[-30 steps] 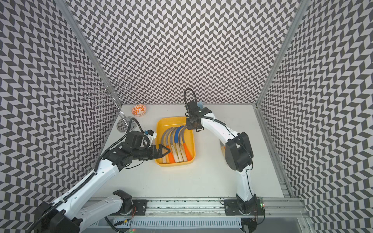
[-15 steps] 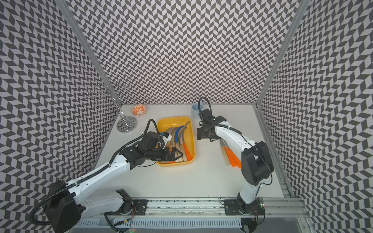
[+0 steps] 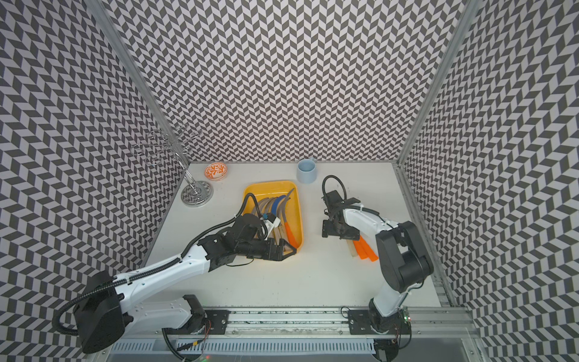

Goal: Put small sickles into storage boxes
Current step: Pick up the sickle at the center of the board.

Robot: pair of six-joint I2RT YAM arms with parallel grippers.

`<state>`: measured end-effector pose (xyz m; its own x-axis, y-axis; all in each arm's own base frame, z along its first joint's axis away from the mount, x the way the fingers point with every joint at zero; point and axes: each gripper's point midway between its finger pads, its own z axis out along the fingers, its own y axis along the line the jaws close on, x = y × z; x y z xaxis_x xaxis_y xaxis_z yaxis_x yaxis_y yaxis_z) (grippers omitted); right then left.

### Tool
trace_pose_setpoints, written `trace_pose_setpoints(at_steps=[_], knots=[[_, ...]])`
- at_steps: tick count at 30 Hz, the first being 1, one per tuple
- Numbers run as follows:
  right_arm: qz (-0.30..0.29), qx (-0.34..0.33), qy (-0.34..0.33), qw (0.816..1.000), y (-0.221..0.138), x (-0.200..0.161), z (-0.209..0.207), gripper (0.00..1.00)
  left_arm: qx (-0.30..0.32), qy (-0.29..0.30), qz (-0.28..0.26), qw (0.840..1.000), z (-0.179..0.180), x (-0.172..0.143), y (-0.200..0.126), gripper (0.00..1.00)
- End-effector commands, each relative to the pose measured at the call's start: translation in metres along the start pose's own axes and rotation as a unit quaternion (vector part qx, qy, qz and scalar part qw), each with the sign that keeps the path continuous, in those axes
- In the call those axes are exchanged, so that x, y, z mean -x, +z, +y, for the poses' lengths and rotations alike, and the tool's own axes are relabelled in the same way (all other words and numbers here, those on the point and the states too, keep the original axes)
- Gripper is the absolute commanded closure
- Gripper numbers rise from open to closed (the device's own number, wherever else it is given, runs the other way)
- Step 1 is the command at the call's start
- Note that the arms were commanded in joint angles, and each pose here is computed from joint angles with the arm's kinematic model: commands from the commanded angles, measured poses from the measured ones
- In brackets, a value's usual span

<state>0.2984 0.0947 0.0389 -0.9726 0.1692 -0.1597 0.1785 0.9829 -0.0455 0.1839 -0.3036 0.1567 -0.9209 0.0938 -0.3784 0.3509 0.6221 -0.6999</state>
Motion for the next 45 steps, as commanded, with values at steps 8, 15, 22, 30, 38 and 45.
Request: trace_pose_setpoints(at_steps=[8, 15, 22, 30, 38, 45], knots=[[-0.012, 0.026, 0.033, 0.999, 0.015, 0.003, -0.004, 0.0, 0.008, 0.002, -0.008, 1.0, 0.004, -0.001, 0.001, 0.0], [-0.017, 0.046, 0.034, 0.998, 0.016, 0.002, 0.002, 0.11, 0.014, 0.003, -0.008, 1.0, 0.007, -0.004, -0.001, 0.0], [-0.017, 0.047, 0.029, 0.998, 0.019, -0.001, 0.002, 0.35, 0.016, 0.002, -0.009, 1.0, 0.009, -0.004, -0.002, 0.0], [-0.018, 0.04, 0.014, 0.999, 0.025, -0.003, -0.001, 0.63, 0.019, 0.005, -0.015, 1.0, 0.007, 0.0, -0.004, 0.0], [-0.026, 0.014, -0.006, 1.0, 0.027, 0.002, -0.008, 0.9, 0.023, 0.009, -0.021, 0.999, 0.005, 0.007, -0.009, 0.0], [-0.057, 0.013, -0.015, 0.998, 0.001, 0.022, -0.007, 0.94, 0.027, 0.015, -0.034, 0.999, 0.001, 0.023, -0.02, 0.0]])
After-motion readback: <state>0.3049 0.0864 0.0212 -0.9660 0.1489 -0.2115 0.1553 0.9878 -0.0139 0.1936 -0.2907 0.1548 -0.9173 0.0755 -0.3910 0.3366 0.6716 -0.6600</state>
